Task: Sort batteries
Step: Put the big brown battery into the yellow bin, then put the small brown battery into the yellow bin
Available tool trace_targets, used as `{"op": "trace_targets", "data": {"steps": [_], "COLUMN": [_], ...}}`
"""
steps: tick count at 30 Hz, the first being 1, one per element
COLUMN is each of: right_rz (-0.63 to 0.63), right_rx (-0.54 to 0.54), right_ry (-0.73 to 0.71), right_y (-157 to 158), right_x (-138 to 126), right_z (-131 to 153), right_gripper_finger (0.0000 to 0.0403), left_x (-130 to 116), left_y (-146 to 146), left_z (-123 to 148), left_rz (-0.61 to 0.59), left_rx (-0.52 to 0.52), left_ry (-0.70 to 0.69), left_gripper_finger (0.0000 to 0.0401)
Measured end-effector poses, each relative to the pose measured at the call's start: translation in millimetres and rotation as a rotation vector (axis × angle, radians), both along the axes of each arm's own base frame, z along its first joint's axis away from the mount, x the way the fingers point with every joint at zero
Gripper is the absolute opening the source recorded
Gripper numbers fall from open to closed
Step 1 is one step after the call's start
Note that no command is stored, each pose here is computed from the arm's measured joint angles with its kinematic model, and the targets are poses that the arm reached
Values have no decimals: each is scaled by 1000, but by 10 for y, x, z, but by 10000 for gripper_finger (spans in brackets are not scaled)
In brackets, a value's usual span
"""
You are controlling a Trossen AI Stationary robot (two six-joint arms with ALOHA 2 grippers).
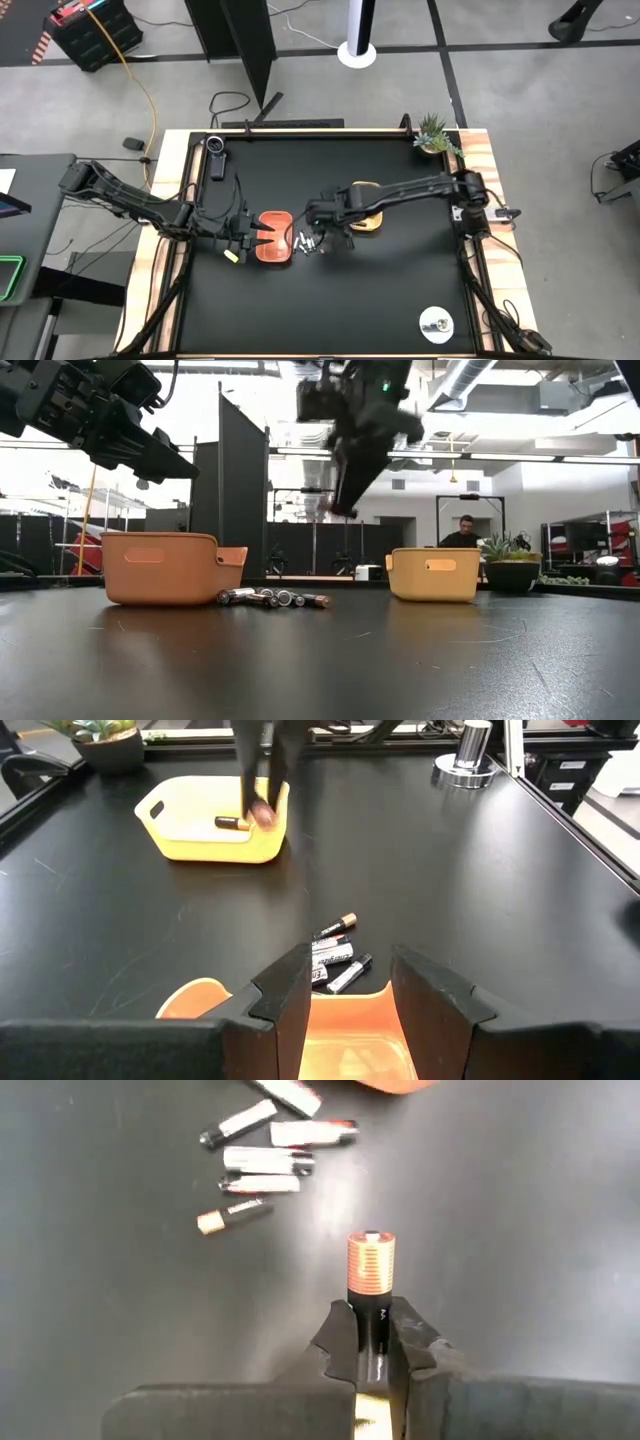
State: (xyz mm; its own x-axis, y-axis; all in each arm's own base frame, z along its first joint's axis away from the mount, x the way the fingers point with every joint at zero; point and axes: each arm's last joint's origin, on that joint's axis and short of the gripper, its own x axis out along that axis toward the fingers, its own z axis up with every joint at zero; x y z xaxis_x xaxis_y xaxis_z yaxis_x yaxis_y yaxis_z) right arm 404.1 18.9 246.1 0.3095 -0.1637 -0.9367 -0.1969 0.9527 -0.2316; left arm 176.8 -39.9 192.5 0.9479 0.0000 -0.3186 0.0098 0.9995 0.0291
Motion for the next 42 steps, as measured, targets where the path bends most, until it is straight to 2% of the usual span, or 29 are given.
{"op": "trace_targets", "data": {"steps": [8, 16, 19, 22, 27, 30, 34, 42], "right_rz": [-229, -397, -443, -452, -458, -452, -412, -298], "right_rx": [30, 59, 56, 50, 44, 38, 50, 104], "right_ry": [63, 77, 68, 65, 43, 12, -83, -298], "right_y": [-408, -552, -561, -557, -551, -553, -448, -52], "right_x": [-476, -799, -818, -823, -806, -777, -679, -480], "right_z": [164, -11, -110, -166, -206, -197, -169, -78], "right_gripper_finger": [22, 24, 46, 91, 191, 233, 246, 233], "left_x": [0, 0, 0, 0, 0, 0, 0, 0], "left_y": [0, 0, 0, 0, 0, 0, 0, 0], "left_z": [-1, -1, -1, 0, -1, -1, -1, -1], "left_rz": [4, 6, 7, 7, 9, 9, 9, 8], "left_rx": [-13, -20, -20, -20, -26, -28, -28, -21], "left_ry": [1, 1, 1, 0, 0, 0, 0, 0], "left_gripper_finger": [132, 132, 132, 132, 132, 132, 132, 132]}}
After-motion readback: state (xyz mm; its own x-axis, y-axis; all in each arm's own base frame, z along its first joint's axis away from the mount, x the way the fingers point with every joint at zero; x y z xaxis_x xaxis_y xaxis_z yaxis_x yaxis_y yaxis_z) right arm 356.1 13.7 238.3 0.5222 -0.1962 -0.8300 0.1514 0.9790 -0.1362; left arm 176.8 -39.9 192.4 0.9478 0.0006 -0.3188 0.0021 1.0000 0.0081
